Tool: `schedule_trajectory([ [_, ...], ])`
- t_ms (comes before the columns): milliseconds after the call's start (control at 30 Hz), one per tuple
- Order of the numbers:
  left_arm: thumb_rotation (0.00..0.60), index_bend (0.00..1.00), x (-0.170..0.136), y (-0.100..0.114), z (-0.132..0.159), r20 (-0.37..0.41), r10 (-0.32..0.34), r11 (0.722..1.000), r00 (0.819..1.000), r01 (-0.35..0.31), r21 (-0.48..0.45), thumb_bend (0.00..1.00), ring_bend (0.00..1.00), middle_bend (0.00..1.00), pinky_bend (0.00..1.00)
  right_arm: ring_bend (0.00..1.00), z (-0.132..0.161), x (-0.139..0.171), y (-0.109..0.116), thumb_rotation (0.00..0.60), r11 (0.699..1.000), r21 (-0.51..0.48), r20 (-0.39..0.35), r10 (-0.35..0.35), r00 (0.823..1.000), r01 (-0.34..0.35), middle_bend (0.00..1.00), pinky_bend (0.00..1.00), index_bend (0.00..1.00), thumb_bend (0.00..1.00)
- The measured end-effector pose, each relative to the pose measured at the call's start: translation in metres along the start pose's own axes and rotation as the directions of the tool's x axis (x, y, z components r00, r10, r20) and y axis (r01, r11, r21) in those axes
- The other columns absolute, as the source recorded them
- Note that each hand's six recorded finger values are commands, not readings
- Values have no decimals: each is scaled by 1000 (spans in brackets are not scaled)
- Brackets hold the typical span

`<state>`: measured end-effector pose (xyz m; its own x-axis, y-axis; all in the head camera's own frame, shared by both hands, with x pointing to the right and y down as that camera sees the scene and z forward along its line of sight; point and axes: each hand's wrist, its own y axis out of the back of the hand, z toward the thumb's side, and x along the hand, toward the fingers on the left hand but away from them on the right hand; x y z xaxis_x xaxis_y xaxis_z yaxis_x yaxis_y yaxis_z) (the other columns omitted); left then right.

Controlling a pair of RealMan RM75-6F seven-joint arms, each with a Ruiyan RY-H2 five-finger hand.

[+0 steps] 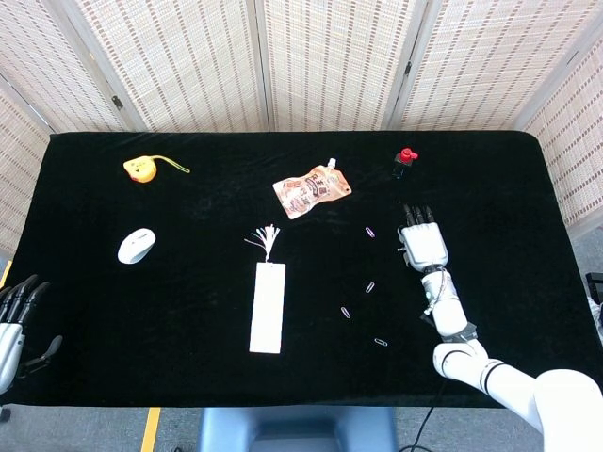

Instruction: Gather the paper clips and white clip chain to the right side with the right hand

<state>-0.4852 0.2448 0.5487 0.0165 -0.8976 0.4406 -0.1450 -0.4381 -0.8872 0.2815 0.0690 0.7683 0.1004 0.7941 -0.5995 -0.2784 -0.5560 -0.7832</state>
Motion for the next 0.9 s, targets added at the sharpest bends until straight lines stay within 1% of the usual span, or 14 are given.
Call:
schedule_trajectory([
  [367, 600, 0, -2, 2, -1, 10, 1, 1000, 1000, -1, -5, 406, 0, 0, 0, 0, 8, -6, -9, 600, 1000, -2, -1, 20, 1000, -20, 0, 0, 472, 367],
  [600, 600, 0, -3, 3, -2, 10, 2, 1000, 1000, -2, -9, 410, 0, 0, 0, 0, 10, -8, -10, 600, 1000, -4, 1, 19, 1000, -19, 0, 0, 488, 380],
  [900, 600, 0, -3, 3, -1, 12, 2, 1000, 1000, -2, -8, 415, 0, 0, 0, 0, 10, -9, -9, 600, 1000, -11, 5, 7, 1000, -7, 0, 0, 554, 391],
])
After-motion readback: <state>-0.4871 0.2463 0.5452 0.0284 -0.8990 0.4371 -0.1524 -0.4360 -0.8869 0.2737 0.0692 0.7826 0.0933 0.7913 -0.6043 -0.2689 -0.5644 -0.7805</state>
